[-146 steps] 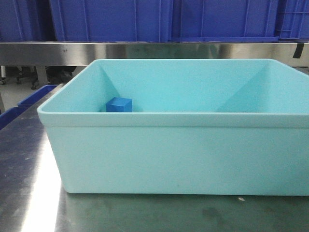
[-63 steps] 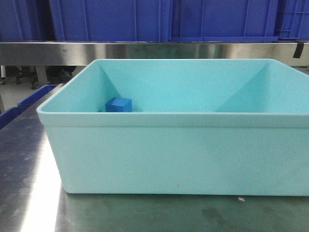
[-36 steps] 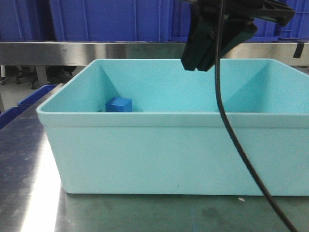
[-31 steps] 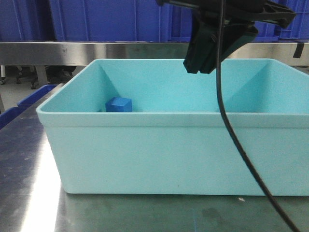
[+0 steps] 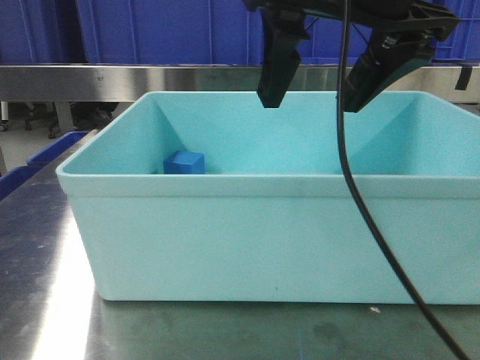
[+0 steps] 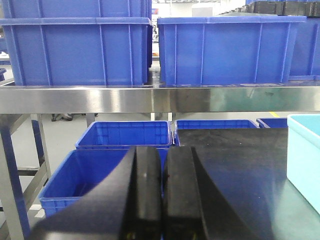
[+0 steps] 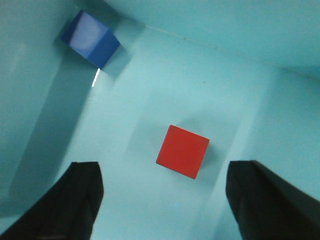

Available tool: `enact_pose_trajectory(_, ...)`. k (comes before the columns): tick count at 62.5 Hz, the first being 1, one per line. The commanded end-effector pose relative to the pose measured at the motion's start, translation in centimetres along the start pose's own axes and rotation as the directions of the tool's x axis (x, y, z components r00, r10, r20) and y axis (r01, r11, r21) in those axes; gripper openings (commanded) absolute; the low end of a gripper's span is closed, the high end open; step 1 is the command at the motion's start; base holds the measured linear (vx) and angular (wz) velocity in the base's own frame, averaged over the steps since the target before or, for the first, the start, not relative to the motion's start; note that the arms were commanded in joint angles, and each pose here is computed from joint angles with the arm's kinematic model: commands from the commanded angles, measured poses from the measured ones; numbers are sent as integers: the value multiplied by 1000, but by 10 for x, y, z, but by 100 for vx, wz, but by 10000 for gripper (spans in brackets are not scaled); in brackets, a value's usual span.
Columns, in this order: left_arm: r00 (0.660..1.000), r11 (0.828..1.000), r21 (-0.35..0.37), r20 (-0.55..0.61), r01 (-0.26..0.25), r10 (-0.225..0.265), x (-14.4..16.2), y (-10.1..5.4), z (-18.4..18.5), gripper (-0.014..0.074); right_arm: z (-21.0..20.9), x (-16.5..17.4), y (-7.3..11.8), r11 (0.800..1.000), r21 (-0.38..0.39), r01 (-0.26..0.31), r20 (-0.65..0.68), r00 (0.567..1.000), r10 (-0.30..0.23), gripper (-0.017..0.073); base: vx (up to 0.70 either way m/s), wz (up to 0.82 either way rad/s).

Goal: Pick red cube and place on left shelf
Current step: 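Lower the open right gripper into the teal bin over the red cube, then close the right gripper on the red cube and lift it out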

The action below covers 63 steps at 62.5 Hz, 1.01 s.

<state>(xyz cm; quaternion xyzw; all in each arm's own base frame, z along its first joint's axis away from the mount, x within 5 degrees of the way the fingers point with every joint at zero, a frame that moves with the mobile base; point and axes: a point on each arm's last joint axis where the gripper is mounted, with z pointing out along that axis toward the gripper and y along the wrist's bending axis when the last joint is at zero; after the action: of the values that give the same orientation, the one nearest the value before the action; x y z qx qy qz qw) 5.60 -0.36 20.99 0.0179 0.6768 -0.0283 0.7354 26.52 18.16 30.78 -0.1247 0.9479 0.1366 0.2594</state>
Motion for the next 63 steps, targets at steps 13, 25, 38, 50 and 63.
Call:
enact_pose_trajectory(13,997,1000,3,75,10,-10,0,0,-1,90,2,-11,1,994,-4,-110,38,993,110,621,0,0)
enact_pose_trajectory(25,997,1000,3,75,10,-10,0,0,-1,90,29,-9,0,989,27,-145,-23,989,145,621,0,0)
enact_pose_trajectory(38,997,1000,3,75,10,-10,0,0,-1,90,57,-7,-3,990,56,-127,-51,990,130,621,0,0)
enact_pose_trajectory(50,997,1000,3,75,10,-10,0,0,-1,90,77,-6,-6,992,89,-94,-67,993,100,620,0,0)
enact_pose_trajectory(63,997,1000,3,75,10,-10,0,0,-1,90,80,-5,-7,992,96,-86,-70,993,93,489,0,0)
